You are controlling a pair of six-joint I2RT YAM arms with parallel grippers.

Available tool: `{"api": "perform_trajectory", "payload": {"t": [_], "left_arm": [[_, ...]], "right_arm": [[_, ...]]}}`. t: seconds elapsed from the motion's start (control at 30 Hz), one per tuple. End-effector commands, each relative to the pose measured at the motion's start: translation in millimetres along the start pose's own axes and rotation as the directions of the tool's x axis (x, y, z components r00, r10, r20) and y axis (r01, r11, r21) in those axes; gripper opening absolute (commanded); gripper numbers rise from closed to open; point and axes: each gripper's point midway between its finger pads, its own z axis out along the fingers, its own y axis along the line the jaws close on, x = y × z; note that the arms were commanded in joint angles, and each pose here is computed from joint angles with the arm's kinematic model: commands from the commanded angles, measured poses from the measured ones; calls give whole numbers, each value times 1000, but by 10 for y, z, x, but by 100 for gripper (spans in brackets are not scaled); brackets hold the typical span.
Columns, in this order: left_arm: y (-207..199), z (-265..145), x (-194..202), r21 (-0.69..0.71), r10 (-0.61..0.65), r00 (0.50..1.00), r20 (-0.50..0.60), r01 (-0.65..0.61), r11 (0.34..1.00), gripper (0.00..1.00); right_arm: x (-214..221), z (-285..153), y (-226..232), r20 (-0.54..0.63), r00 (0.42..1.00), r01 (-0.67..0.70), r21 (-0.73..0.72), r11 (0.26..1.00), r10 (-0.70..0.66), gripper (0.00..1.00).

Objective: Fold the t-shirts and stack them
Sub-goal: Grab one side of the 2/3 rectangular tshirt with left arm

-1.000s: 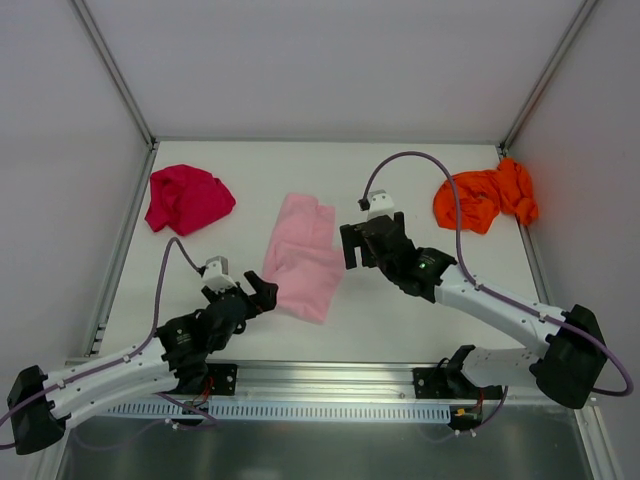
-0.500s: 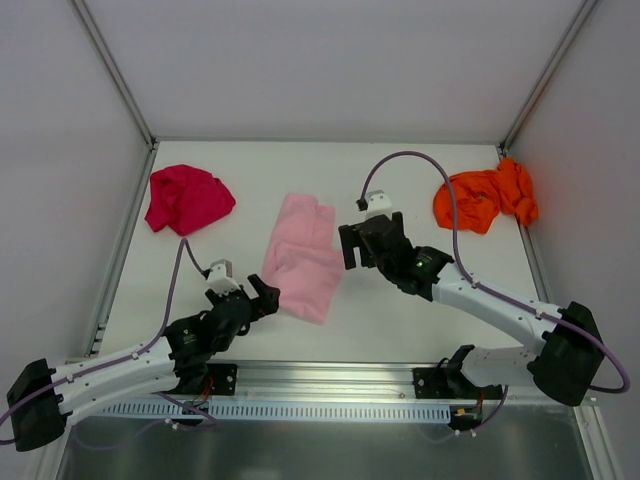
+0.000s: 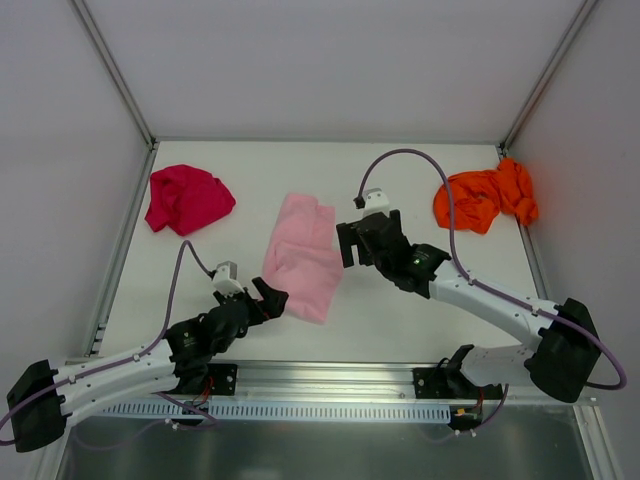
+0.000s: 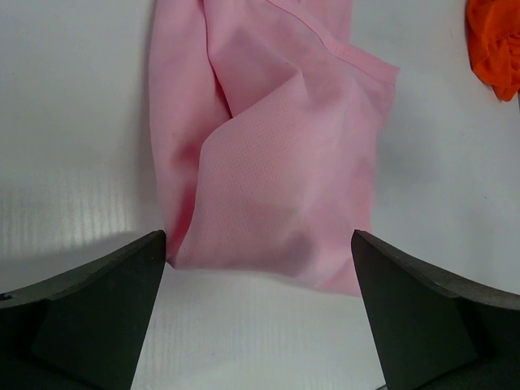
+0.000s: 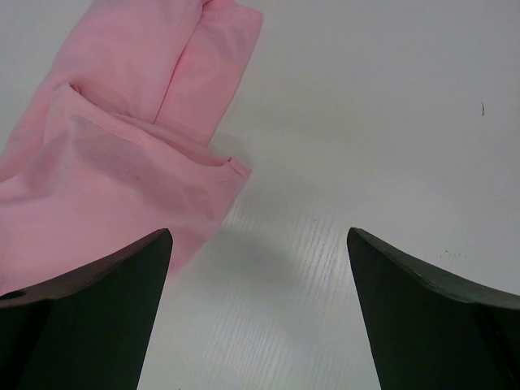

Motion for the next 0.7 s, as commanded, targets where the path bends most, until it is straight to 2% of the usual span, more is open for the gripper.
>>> {"api": "perform_trajectory", "payload": {"t": [0.0,0.23,0.37,0.53,0.6,0.67], "left_arm": [[-142,-11,-31,61,-7,1000,7,7,998,99],[-114,1,-45,45,-1,1000,16,0,999,99],[36,51,14,-16,8,1000,17,-8,1000,99],[79,85,90,-21,8,1000,3,-8,1000,99],[77,91,92,-21,10,1000,3,-10,1000,96],[81,93,100,-20,11,1000,2,-11,1000,86]], "right_arm": [[-259,-47,25,61,998,-16,5,1000,16,95],[-249,64,148,41,999,-26,-62,998,29,96],[-214,118,174,30,999,-30,-73,997,32,96],[-255,67,138,42,998,-36,-72,997,39,96],[-285,43,123,51,998,-40,-76,996,44,96],[-317,34,141,60,997,-39,-94,995,44,96]]}}
